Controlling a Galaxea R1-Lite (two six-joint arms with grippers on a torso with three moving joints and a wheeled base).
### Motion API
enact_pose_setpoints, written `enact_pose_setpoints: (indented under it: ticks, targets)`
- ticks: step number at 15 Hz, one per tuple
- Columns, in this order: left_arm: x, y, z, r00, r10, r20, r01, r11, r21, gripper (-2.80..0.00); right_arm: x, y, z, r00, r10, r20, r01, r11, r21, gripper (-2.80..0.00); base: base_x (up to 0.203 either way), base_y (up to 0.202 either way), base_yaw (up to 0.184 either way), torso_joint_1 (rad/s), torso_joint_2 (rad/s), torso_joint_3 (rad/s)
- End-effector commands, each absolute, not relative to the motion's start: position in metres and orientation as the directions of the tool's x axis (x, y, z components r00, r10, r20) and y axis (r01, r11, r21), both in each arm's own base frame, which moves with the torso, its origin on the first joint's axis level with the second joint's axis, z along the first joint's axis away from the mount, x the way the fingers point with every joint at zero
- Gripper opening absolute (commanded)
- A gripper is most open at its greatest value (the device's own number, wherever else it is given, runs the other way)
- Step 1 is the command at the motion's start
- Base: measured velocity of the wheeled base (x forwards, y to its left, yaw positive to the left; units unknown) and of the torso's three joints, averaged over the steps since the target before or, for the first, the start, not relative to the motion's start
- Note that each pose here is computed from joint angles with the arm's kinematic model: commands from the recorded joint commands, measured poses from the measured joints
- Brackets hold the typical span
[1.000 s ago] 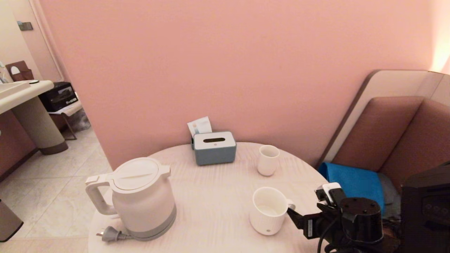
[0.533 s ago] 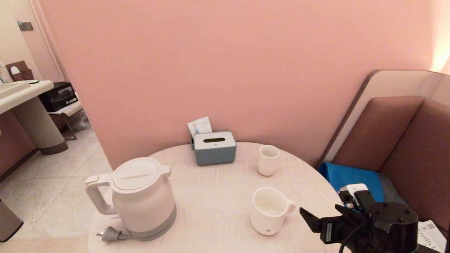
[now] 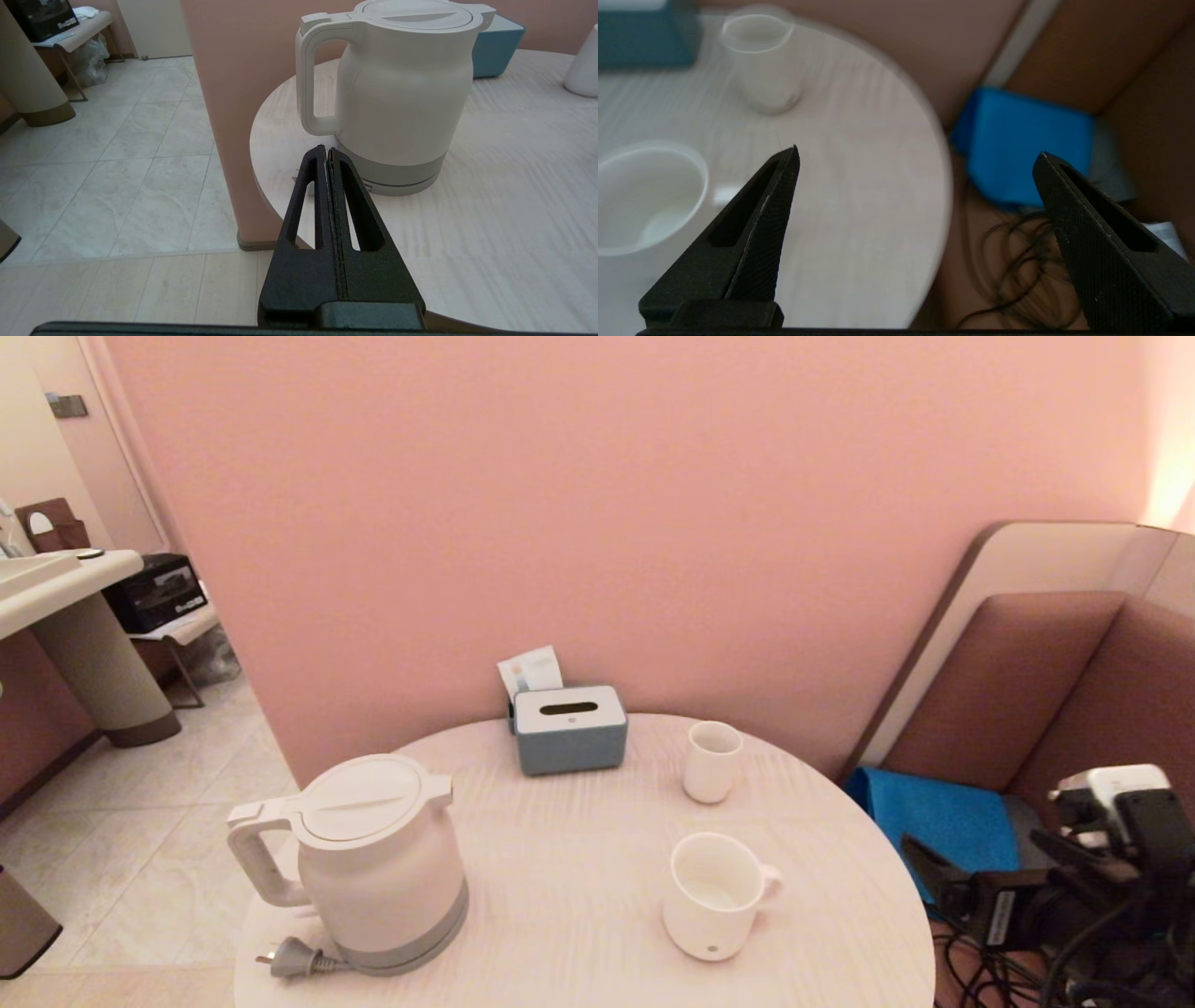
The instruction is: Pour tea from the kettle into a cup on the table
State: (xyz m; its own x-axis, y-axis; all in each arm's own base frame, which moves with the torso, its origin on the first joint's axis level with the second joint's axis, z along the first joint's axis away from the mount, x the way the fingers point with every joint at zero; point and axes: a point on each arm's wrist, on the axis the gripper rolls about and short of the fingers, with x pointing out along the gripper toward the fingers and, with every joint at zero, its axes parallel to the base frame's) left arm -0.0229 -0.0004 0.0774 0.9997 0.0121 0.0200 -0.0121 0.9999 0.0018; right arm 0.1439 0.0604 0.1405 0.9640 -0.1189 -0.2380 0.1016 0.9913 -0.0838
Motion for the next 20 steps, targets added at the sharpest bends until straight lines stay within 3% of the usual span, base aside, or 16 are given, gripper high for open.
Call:
enact_pose_setpoints:
  ticks: [1, 3, 4, 7, 11, 13, 14, 16, 20]
  targets:
    - [-0.023, 0.000, 0.078, 1.000, 0.012, 0.020, -0.012, 1.000, 0.002, -2.80, 0.109, 0.041, 0.173, 0.969, -0.159, -0.189, 0.148, 0.987, -0.070, 0.00, 0.000, 0.000, 0.000, 0.000, 0.00, 0.000]
    - [-0.023, 0.000, 0.078, 1.000, 0.012, 0.020, -0.012, 1.000, 0.002, -2.80, 0.077, 0.023, 0.193, 0.943, -0.278, -0.183, 0.260, 0.959, -0.114, 0.00, 0.000, 0.000, 0.000, 0.000, 0.00, 0.000]
    - [-0.023, 0.000, 0.078, 1.000, 0.012, 0.020, -0.012, 1.000, 0.002, -2.80, 0.064, 0.013, 0.200, 0.897, -0.415, -0.150, 0.396, 0.908, -0.138, 0.00, 0.000, 0.000, 0.000, 0.000, 0.00, 0.000]
    - [-0.023, 0.000, 0.078, 1.000, 0.012, 0.020, -0.012, 1.000, 0.002, -2.80, 0.042, -0.007, 0.207, 0.665, -0.743, -0.081, 0.728, 0.668, -0.152, 0.00, 0.000, 0.000, 0.000, 0.000, 0.00, 0.000]
    - [-0.023, 0.000, 0.078, 1.000, 0.012, 0.020, -0.012, 1.000, 0.002, -2.80, 0.008, -0.020, 0.210, 0.460, -0.887, -0.029, 0.884, 0.461, -0.082, 0.00, 0.000, 0.000, 0.000, 0.000, 0.00, 0.000]
    - [-0.023, 0.000, 0.078, 1.000, 0.013, 0.020, -0.013, 1.000, 0.002, -2.80, -0.016, -0.021, 0.208, 0.415, -0.910, 0.012, 0.909, 0.414, -0.054, 0.00, 0.000, 0.000, 0.000, 0.000, 0.00, 0.000]
    - [-0.023, 0.000, 0.078, 1.000, 0.012, 0.020, -0.012, 1.000, 0.002, -2.80, -0.027, -0.021, 0.208, 0.434, -0.900, 0.039, 0.901, 0.433, -0.038, 0.00, 0.000, 0.000, 0.000, 0.000, 0.00, 0.000]
    - [-0.023, 0.000, 0.078, 1.000, 0.012, 0.020, -0.012, 1.000, 0.002, -2.80, -0.040, -0.018, 0.206, 0.597, -0.795, 0.107, 0.800, 0.600, -0.002, 0.00, 0.000, 0.000, 0.000, 0.000, 0.00, 0.000]
    - [-0.023, 0.000, 0.078, 1.000, 0.012, 0.020, -0.012, 1.000, 0.002, -2.80, -0.065, -0.008, 0.198, 0.873, -0.386, 0.298, 0.409, 0.912, -0.017, 0.00, 0.000, 0.000, 0.000, 0.000, 0.00, 0.000]
